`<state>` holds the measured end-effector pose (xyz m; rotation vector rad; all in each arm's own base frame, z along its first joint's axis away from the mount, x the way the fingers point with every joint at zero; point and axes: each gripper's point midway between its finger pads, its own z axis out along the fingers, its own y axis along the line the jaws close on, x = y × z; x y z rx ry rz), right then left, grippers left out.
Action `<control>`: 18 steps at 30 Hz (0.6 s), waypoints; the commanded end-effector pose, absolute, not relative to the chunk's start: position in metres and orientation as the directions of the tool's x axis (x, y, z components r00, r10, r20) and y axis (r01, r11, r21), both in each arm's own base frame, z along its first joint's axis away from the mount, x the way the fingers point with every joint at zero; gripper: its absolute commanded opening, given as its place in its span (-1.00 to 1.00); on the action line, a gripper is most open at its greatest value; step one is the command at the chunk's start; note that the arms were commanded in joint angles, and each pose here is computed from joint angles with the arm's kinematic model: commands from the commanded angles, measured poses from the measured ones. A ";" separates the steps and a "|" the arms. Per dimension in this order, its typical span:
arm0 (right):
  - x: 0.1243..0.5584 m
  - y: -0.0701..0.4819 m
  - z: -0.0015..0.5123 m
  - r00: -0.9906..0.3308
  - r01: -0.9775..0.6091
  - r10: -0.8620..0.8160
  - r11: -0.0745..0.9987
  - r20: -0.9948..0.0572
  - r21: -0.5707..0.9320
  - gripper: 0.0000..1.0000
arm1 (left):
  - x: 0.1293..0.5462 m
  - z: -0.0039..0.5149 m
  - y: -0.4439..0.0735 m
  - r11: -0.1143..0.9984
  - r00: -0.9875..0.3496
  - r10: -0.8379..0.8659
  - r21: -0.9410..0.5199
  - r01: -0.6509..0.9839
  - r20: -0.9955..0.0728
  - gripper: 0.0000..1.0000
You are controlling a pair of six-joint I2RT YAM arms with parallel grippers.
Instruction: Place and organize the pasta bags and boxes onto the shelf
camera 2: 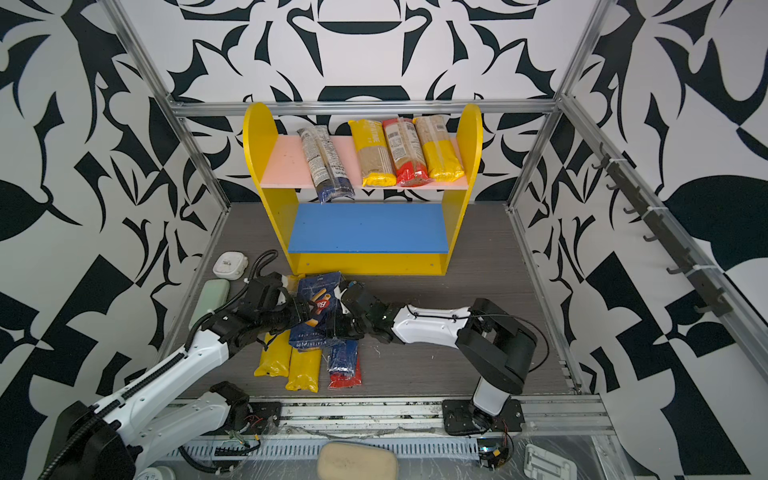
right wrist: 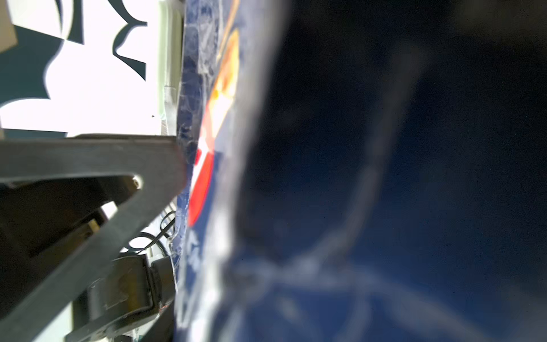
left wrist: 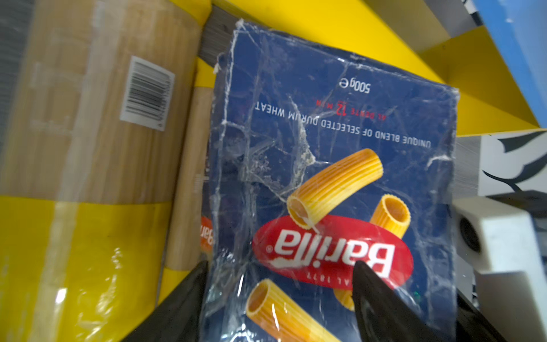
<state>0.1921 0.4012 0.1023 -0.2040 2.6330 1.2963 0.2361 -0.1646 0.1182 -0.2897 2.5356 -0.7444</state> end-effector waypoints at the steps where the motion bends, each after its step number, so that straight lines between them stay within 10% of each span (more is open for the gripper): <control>1: 0.190 0.392 0.123 -0.965 -0.236 -0.035 0.552 -0.261 0.800 0.02 | 0.254 0.179 -0.195 0.752 -0.825 -0.304 -0.652 0.099 -0.476 0.61; 12: 0.199 0.290 0.123 -0.956 -0.174 0.044 0.711 -0.291 0.681 -0.02 | 0.230 0.151 -0.121 0.931 -0.835 -0.290 -0.342 -0.131 -0.469 0.86; 18: 0.198 0.268 0.141 -0.934 -0.206 0.044 0.743 -0.354 0.637 0.59 | 0.211 0.111 -0.099 0.935 -0.854 -0.332 -0.256 -0.244 -0.401 0.89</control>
